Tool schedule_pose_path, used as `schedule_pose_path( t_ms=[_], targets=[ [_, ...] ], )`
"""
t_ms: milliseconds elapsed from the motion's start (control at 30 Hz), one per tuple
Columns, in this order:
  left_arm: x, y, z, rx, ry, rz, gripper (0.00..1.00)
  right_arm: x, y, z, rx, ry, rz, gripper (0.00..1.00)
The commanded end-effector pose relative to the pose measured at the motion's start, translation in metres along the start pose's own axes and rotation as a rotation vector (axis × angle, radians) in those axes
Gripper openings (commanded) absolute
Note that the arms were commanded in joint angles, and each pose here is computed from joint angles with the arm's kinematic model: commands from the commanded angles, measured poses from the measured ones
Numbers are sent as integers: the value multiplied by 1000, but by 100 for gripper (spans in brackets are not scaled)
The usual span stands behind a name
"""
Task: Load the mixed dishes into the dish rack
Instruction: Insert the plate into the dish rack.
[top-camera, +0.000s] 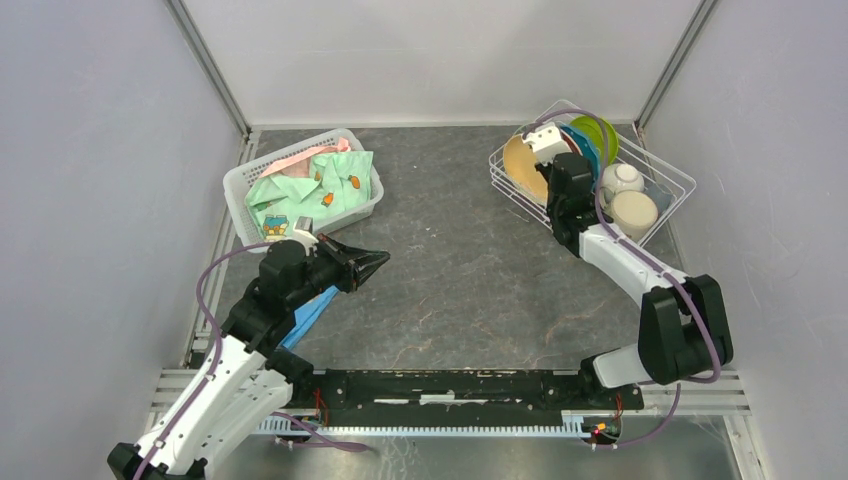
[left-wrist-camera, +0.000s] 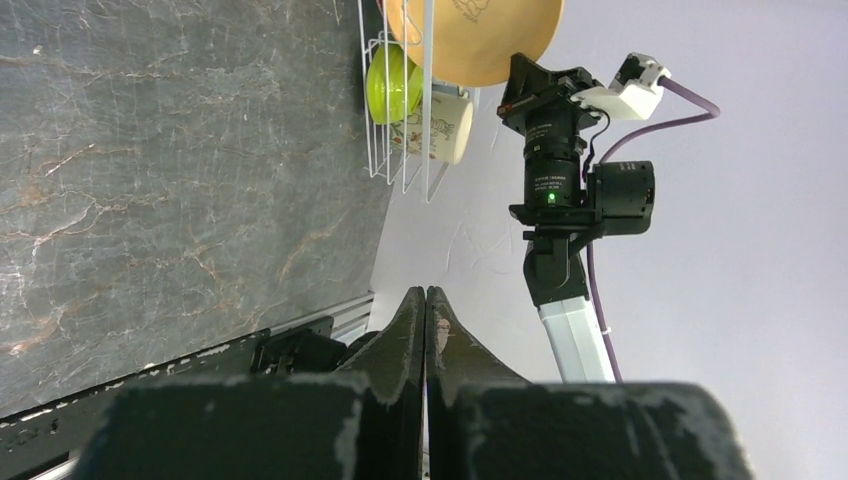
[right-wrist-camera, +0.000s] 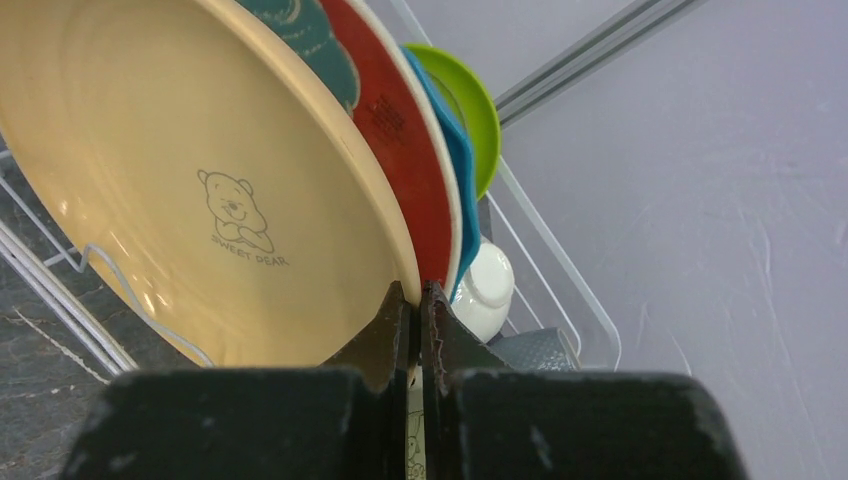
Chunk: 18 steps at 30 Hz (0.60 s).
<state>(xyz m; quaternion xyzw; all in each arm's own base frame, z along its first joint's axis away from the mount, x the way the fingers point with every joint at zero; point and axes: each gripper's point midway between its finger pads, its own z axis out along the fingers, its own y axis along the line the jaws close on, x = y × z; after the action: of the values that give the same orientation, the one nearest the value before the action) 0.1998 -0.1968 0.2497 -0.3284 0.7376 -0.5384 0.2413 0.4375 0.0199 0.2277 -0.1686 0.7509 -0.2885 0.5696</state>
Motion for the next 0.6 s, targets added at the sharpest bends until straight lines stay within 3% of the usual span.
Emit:
schedule_pose_path(
  t_ms=[0, 200, 567],
  targets=[
    [-3, 0, 2, -1, -16, -20, 2, -12, 3, 8, -18, -33, 64, 0],
    [-5, 2, 4, -13, -27, -23, 2, 1, 14, 11, -55, -11, 88, 1],
    [-7, 4, 7, -27, -38, -25, 2, 2, 18, 13, -90, 3, 101, 14]
  ],
)
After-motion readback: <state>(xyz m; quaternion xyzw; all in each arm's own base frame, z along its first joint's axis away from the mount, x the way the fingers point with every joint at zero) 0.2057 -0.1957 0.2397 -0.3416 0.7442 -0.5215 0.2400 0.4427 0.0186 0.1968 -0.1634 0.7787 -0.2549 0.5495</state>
